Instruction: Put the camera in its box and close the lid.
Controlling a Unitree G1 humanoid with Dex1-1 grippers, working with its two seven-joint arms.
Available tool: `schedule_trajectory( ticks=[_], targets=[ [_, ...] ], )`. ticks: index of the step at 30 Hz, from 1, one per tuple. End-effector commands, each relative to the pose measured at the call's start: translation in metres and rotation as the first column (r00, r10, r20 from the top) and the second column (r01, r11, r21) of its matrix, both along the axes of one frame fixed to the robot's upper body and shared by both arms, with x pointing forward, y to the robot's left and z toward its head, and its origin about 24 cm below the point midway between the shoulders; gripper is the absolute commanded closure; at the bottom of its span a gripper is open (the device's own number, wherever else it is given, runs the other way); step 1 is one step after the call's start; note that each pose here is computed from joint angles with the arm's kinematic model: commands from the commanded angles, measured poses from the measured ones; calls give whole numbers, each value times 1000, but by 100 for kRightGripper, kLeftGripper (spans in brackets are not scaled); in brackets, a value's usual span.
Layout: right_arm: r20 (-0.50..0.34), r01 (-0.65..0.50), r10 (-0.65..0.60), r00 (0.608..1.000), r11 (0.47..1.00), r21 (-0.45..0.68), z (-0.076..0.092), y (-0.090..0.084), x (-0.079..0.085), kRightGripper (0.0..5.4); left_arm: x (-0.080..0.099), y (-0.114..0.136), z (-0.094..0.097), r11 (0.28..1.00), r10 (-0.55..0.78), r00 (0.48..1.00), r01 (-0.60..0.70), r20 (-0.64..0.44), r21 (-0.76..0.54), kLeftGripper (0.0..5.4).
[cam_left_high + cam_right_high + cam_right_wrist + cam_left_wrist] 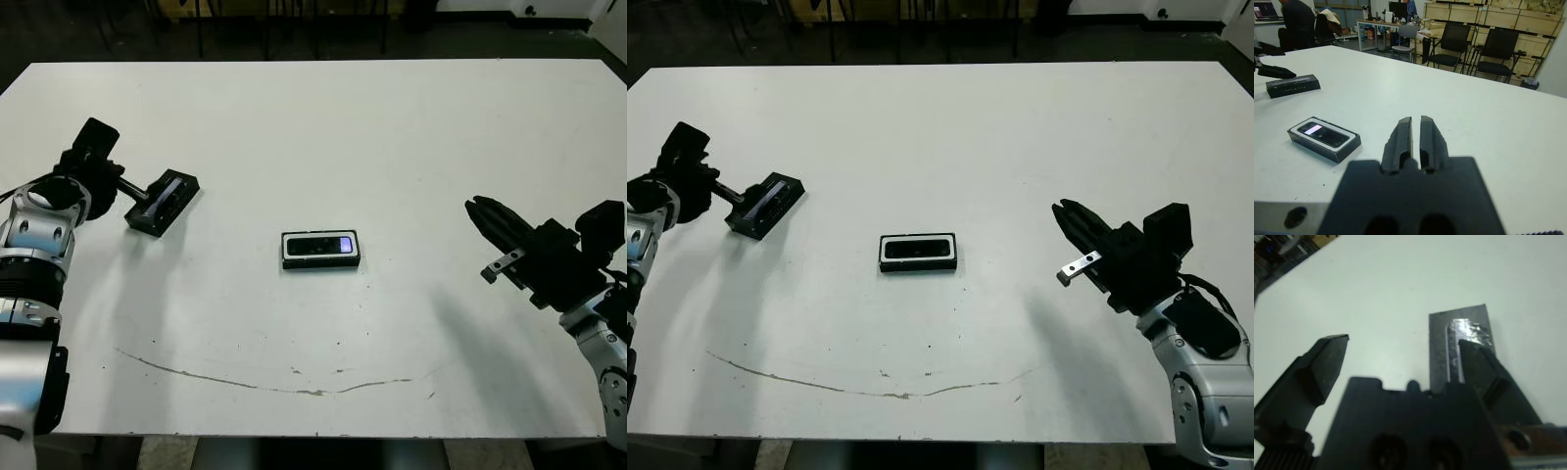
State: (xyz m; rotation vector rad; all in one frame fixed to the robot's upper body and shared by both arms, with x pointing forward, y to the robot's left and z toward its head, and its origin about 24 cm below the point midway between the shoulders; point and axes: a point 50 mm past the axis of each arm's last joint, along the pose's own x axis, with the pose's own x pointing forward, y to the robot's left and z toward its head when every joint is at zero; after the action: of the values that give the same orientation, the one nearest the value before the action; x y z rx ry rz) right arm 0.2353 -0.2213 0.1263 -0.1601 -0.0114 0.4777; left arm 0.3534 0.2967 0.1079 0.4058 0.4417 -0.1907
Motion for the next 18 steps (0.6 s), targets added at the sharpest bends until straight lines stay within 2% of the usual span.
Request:
schedule_trajectory(
  ticks=[1,13,18],
  targets=[
    [-36,-4,4,999,1000,-22,-6,-2,-2,540,-6,3,-12,998,37,998,-39,-45,-48,1],
    [-54,-6,4,999,1000,-26,-15,-4,-2,540,-8,8,-13,991,102,995,-102,-7,-91,1],
    [-49,-5,3,999,1000,-31,-17,-5,-2,540,-9,9,-10,980,129,991,-122,34,-156,1]
  ],
)
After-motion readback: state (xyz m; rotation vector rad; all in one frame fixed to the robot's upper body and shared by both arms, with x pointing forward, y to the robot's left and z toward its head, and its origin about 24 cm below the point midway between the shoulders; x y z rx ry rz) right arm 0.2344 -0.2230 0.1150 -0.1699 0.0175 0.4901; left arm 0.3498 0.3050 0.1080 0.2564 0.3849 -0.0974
